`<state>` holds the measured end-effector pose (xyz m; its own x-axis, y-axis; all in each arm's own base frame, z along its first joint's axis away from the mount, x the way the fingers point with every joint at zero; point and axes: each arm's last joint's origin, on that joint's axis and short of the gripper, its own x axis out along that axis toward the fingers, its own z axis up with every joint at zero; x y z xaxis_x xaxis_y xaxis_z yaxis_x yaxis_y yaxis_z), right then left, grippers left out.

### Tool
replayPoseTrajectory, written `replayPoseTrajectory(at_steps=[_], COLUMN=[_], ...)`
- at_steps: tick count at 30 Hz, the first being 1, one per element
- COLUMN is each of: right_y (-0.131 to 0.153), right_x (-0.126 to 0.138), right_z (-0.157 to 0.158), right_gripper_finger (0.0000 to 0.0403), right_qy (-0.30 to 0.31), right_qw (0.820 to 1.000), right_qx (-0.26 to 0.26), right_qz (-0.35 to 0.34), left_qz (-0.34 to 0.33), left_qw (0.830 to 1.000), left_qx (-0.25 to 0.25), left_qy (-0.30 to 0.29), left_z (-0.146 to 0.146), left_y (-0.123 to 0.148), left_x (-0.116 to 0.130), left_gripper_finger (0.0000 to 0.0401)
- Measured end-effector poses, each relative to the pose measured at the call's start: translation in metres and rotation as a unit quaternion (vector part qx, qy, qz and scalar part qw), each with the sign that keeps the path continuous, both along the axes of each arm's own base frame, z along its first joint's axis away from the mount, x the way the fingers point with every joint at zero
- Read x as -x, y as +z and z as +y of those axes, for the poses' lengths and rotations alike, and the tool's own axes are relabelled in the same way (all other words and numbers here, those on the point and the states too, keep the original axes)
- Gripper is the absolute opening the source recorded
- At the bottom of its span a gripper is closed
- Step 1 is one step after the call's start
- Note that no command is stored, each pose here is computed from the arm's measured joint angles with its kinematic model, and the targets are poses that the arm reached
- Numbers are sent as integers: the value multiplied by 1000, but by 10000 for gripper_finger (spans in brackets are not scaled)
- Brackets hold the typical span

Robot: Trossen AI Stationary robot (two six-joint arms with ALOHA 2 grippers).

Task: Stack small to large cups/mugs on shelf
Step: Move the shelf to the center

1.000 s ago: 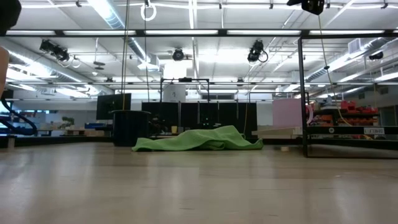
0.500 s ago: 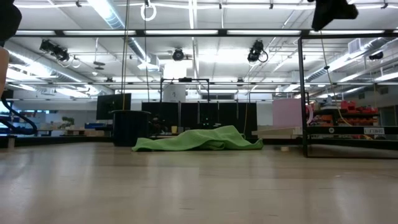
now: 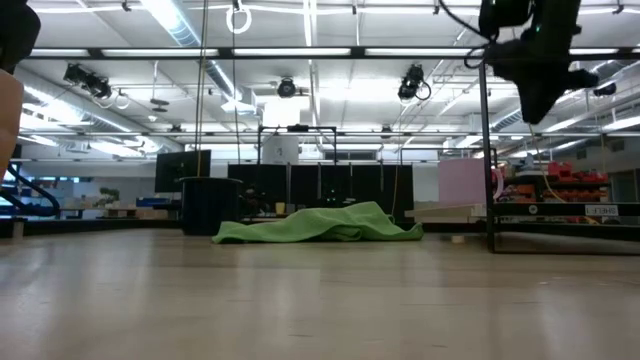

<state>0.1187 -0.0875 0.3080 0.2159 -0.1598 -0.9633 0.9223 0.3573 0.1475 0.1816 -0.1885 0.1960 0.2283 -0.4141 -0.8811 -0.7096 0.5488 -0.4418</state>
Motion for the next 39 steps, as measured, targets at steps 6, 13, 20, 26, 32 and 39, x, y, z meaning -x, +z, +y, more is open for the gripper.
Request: replayPoseTrajectory(at_steps=[6, 13, 20, 26, 32, 39], right_y=[-31, -59, -72, -72, -72, -72], right_x=[6, 13, 18, 18, 19, 20], right_z=[-19, -28, -31, -33, -33, -34], right_gripper_finger=[74, 73, 49, 6, 6, 3], right_qy=[-52, -100, -119, -138, -168, -215], right_qw=[998, 994, 992, 989, 985, 976], right_qx=[-18, -36, -42, -39, -35, -22], right_qz=[-16, -24, -17, -24, -20, -10], left_qz=[-1, -1, -1, -2, -7, -9], left_qw=[1000, 1000, 1000, 1000, 1000, 1000], left_qx=[-1, -1, -1, -2, -6, -8], left_qy=[0, 0, 1, 2, 5, 6], left_z=[0, 0, 0, 0, 1, 1], left_y=[0, 0, 0, 0, 0, 0], left_x=[0, 0, 0, 0, 0, -1], left_gripper_finger=[52, 53, 51, 52, 52, 51])
